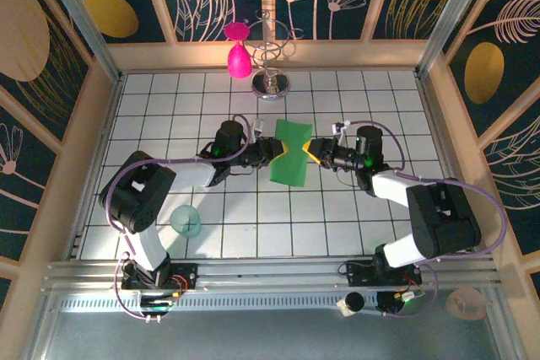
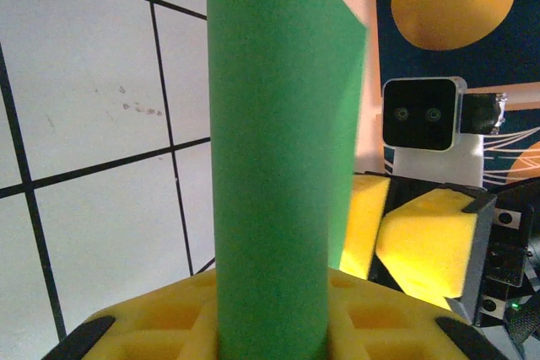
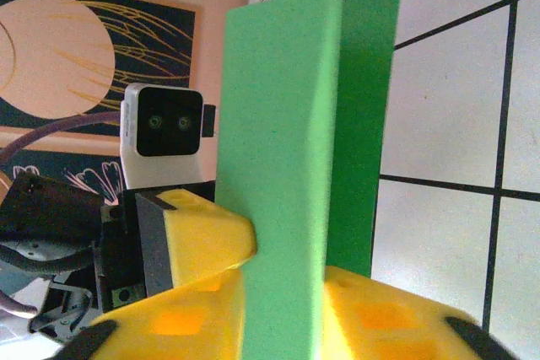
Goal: Fold a paper plane with a square sheet of paper (pick it up from the middle)
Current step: First fold in half a square sheet of paper at the center of the table.
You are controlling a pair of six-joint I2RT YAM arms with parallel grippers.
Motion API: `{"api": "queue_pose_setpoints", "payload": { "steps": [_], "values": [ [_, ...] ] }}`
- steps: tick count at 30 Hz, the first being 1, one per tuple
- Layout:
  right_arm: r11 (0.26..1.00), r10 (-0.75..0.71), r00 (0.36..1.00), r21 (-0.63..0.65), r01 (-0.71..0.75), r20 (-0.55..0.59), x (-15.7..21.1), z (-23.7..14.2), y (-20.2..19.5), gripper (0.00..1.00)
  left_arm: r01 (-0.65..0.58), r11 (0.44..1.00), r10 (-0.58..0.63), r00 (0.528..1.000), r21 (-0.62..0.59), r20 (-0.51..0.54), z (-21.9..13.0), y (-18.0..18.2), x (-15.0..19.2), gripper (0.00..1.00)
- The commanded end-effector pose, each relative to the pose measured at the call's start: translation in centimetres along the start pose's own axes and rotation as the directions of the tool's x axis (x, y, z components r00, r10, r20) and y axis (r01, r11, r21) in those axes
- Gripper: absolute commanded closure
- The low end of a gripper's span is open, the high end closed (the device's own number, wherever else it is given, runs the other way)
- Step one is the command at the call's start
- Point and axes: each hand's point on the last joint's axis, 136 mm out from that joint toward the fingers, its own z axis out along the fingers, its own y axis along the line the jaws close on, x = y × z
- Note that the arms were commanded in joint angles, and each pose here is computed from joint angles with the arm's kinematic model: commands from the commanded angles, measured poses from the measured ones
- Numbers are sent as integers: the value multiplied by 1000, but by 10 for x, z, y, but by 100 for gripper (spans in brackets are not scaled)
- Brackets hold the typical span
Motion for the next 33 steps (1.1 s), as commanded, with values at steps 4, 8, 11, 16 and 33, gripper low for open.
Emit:
{"api": "queue_pose_setpoints", "payload": {
  "steps": [4, 8, 11, 16, 33],
  "values": [
    [999, -9, 1000, 39, 11, -29, 0, 17, -7, 85, 23, 998, -23, 1000, -50, -1, 3, 20, 2, 68],
    [995, 0, 999, 102, 4, -41, 0, 26, -21, 94, 35, 990, -35, 999, -135, 0, 2, 44, 6, 63],
    [986, 20, 998, 167, -9, -64, 3, 34, -37, 95, 42, 974, -43, 999, -223, -2, 0, 70, 11, 59],
    [969, 48, 993, 246, -20, -110, 11, 48, -57, 97, 32, 945, -31, 999, -324, 7, -8, 97, 12, 50],
    [959, 101, 982, 277, -53, -161, 26, 92, -67, 97, -87, 823, 113, 994, -561, 11, -55, 123, -9, 26]
  ]
}}
